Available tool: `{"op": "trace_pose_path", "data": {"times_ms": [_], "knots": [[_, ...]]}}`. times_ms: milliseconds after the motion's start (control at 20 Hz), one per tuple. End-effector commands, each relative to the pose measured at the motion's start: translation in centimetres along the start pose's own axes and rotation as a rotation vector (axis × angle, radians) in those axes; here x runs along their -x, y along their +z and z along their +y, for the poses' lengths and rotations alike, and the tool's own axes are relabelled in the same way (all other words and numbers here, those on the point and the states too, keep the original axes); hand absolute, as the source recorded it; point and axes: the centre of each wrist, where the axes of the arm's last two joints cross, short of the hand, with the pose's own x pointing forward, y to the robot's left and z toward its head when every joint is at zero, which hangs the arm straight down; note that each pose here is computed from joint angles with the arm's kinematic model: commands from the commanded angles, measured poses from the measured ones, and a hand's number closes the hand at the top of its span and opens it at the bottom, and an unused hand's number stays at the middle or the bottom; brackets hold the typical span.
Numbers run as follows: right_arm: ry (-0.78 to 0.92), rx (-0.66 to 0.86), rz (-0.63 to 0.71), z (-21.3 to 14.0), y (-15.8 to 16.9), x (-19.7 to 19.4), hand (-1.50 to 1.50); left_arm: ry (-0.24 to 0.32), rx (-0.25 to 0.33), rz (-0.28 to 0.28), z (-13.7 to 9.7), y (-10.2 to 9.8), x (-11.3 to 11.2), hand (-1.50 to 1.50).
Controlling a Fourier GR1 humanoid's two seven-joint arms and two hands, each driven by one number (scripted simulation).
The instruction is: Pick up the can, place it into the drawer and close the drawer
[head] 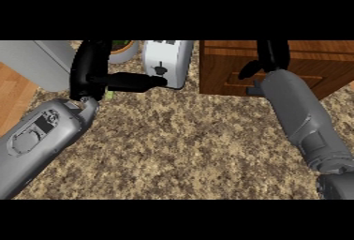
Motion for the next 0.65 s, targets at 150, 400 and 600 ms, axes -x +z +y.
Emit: {"op": "trace_pose_path", "data": {"times_ms": [150, 400, 600], "knots": [[-0.382, 0.104, 0.037, -1.3, -3.1, -4.8, -1.50, -0.010, -0.015, 0.019, 0.9, 0.6, 1.4, -1.50], [-0.607, 0.103, 0.108, 1.0, -1.5, -5.8, -1.50, -0.029, -0.047, 0.030, 1.8, 0.8, 1.8, -1.50], [-0.627, 0.118, 0.094, -1.3, -3.4, -5.3, -1.50, -0.001, -0.060, 0.012, 3.7, 0.9, 1.5, -1.50]]}}
